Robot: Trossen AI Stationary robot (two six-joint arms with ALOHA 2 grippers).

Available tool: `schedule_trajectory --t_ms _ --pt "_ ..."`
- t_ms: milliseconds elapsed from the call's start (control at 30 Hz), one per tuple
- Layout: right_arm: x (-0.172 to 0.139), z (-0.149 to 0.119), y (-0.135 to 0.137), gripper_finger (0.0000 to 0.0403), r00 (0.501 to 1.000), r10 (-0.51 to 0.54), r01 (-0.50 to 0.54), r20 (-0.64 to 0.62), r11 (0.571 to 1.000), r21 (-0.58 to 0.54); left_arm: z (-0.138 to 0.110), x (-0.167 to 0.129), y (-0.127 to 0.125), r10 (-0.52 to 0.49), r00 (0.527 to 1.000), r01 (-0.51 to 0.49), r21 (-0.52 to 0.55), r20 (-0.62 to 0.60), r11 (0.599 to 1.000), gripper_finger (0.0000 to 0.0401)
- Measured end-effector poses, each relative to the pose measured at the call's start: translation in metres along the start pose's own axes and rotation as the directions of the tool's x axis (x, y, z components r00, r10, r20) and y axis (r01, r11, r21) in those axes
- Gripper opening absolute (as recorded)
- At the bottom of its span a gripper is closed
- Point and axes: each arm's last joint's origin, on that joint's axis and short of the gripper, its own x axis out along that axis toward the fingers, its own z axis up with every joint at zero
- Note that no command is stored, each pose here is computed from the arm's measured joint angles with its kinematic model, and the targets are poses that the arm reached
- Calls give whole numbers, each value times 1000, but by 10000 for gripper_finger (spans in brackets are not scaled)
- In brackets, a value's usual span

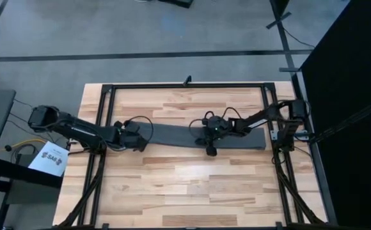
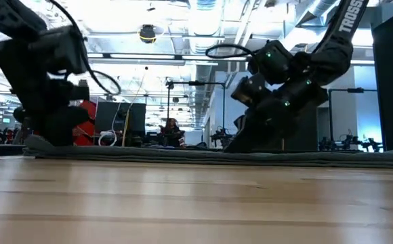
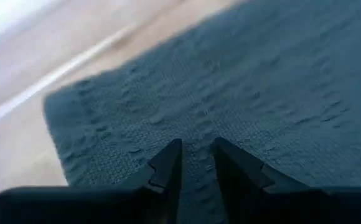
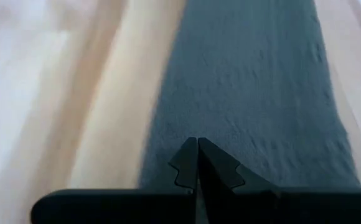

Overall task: Roll towel
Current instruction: Roll the gray towel

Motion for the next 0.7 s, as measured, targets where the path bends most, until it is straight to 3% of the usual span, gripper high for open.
schedule_trajectory --t_ms 200,433,600,700 --pt "-6 -10 -25 0 997 -47 47 -65 999 -5 -10 3 -8 -7 998 6 -14 -66 1000 81" --pt "-14 -7 -59 0 988 -123 114 -96 989 -95 -15 -22 -34 -185 977 182 -36 -109 983 81" --pt "-15 8 -61 0 987 -127 109 -101 980 -167 -8 -40 -48 -253 960 256 14 -124 967 81" --pt "-11 22 -50 0 993 -100 85 -64 974 -209 -2 -46 -48 -207 971 213 33 -123 977 81"
